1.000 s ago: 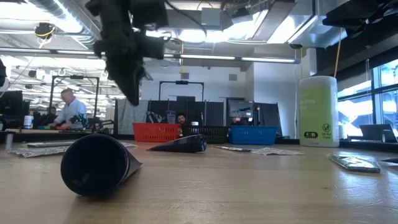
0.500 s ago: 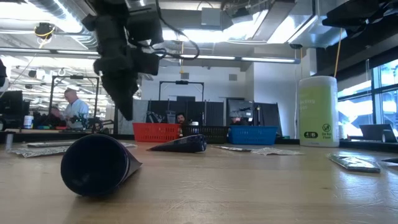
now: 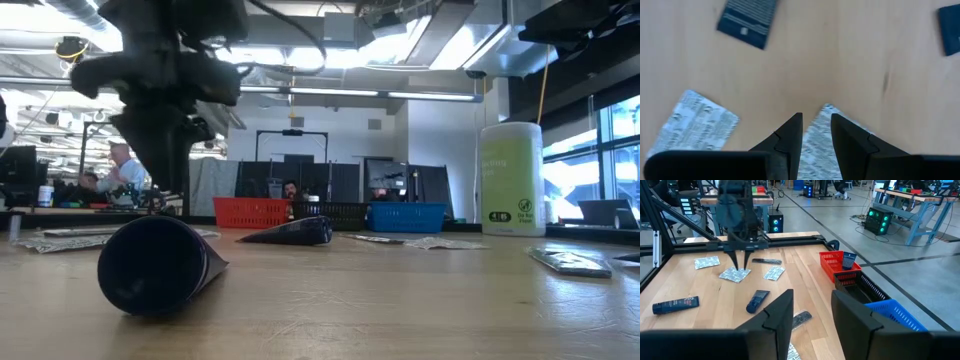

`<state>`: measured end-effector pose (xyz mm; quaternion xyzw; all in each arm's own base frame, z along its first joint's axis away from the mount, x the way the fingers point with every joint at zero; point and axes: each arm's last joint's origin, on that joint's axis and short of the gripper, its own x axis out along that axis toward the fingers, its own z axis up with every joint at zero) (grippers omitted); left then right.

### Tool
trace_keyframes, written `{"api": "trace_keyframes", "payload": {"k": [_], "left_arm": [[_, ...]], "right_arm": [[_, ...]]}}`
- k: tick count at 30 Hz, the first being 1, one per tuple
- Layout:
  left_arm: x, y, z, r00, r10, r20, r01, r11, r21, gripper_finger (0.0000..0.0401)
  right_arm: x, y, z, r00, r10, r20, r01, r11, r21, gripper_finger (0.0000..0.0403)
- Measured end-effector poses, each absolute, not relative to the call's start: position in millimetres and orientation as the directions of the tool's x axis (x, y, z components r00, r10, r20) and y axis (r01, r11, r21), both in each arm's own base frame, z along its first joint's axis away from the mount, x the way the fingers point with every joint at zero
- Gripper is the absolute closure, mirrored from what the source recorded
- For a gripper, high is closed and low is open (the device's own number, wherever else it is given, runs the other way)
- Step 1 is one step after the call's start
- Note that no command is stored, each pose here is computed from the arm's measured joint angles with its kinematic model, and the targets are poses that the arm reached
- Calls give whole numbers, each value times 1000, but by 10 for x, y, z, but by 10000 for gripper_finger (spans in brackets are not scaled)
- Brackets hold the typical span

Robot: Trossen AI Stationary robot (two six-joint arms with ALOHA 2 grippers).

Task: Pick & Place Travel size toiletries
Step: Put the white bandage pack into the black bin

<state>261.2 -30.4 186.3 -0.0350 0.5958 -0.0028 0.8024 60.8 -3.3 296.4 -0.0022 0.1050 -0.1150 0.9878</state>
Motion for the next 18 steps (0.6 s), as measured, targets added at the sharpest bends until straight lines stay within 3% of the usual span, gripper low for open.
{"api": "trace_keyframes", "payload": {"k": [11, 18], "left_arm": [[2564, -662, 1869, 320, -6, -947, -131, 990, -50, 294], [2555, -708, 1871, 333, 21, -943, -170, 985, -38, 247]], "right_arm": [[608, -34, 2964, 951, -228, -207, 227, 973, -29, 291], [608, -33, 2964, 951, -228, -207, 227, 974, -29, 300]]}}
